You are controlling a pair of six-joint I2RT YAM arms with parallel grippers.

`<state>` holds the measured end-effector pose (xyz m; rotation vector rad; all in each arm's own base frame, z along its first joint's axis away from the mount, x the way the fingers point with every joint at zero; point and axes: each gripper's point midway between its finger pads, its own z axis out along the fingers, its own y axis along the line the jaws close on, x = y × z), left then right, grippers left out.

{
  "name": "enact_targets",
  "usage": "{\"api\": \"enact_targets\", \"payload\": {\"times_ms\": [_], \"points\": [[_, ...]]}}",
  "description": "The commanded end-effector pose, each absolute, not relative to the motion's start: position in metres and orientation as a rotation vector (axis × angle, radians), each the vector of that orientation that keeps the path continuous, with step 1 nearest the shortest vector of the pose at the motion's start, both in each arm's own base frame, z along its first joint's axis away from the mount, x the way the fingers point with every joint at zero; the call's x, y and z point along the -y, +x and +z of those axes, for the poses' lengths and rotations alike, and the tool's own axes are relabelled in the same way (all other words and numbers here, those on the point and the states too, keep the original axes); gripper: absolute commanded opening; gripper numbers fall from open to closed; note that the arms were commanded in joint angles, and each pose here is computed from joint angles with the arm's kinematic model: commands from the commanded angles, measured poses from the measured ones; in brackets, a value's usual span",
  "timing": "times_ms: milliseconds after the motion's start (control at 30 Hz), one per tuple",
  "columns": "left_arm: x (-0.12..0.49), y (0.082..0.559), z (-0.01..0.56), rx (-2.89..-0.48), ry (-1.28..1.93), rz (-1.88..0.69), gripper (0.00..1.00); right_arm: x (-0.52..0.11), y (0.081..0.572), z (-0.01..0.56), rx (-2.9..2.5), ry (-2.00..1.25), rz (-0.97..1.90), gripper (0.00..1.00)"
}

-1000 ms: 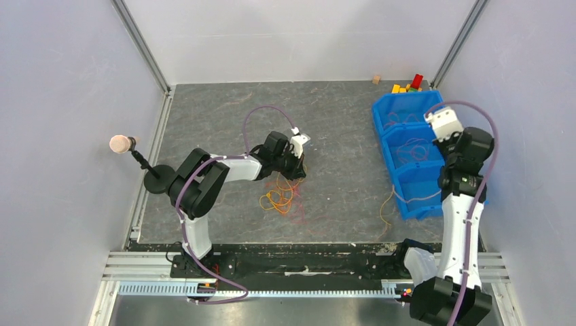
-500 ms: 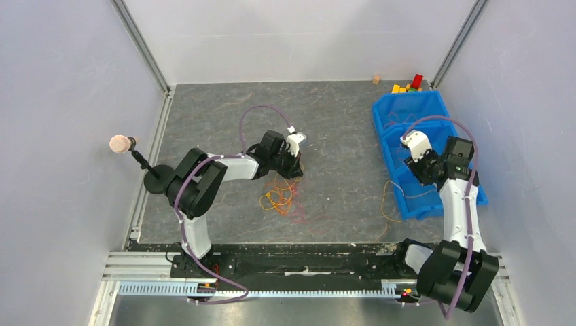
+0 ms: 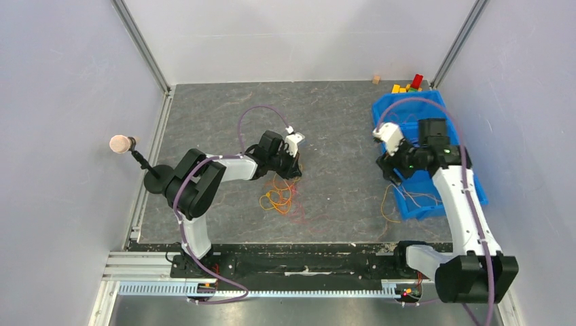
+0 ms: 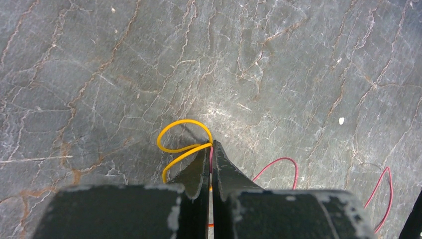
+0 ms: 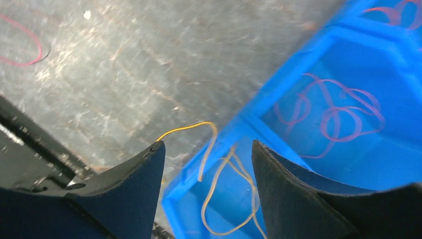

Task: Untangle the cables

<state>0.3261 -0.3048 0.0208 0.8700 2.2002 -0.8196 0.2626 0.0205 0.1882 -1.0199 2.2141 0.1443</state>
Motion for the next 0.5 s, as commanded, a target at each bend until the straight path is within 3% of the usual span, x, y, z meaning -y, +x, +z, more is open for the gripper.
{"api": "enact_targets", "payload": {"times_ms": [0,467], "points": [[0.301,0.323,0.032,-2.187,0.857,-0.822,0.02,-0.021,0.244,0.145,-2.438,-1.088,0.082,0.66],[0.299,0.327,0.035,-2.193,0.821,-0.809,0.02,0.011,0.242,0.082,-2.604,-1.296,-0.29,0.5]]}}
